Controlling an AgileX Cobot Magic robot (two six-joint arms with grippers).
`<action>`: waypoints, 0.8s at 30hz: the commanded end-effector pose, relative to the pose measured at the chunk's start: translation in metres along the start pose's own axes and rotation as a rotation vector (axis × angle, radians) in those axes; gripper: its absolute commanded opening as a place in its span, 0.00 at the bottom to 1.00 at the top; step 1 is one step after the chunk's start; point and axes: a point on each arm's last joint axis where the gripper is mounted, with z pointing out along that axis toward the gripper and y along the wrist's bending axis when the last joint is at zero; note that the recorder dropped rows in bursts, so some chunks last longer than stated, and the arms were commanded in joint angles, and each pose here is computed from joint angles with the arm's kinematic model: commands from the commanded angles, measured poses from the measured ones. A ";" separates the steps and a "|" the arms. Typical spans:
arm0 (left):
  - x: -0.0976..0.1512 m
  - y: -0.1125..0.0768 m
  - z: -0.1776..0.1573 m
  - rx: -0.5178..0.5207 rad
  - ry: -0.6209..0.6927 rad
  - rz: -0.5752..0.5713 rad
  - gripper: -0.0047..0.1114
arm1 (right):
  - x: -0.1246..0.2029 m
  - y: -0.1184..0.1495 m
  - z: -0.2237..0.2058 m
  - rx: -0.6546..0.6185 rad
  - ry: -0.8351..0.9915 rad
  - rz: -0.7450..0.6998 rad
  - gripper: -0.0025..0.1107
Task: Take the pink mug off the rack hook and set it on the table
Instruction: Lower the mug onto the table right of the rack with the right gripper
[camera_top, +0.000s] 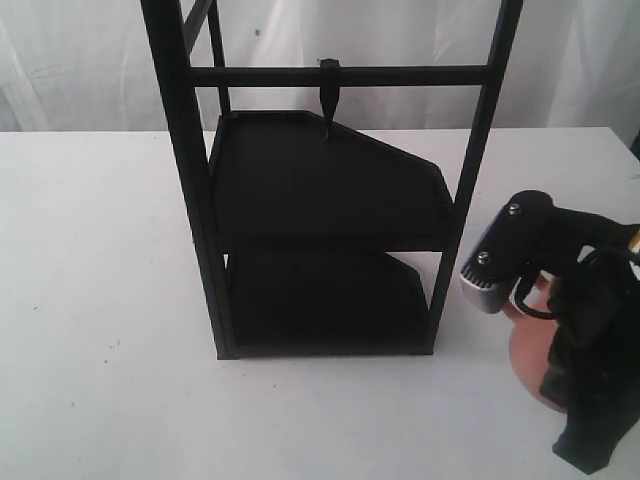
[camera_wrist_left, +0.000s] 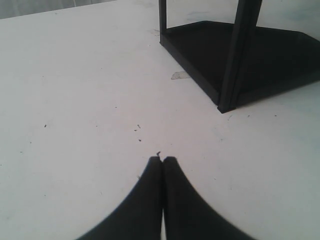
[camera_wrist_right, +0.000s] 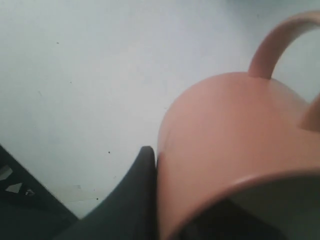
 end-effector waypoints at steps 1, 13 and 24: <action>0.001 0.000 0.000 -0.001 -0.004 -0.011 0.04 | 0.005 -0.002 -0.001 0.088 0.048 0.101 0.02; 0.001 0.000 0.000 -0.001 -0.004 -0.011 0.04 | 0.021 0.007 0.014 0.115 0.094 0.346 0.02; 0.001 0.000 0.000 -0.001 -0.004 -0.011 0.04 | 0.016 0.001 0.018 0.059 -0.040 0.481 0.02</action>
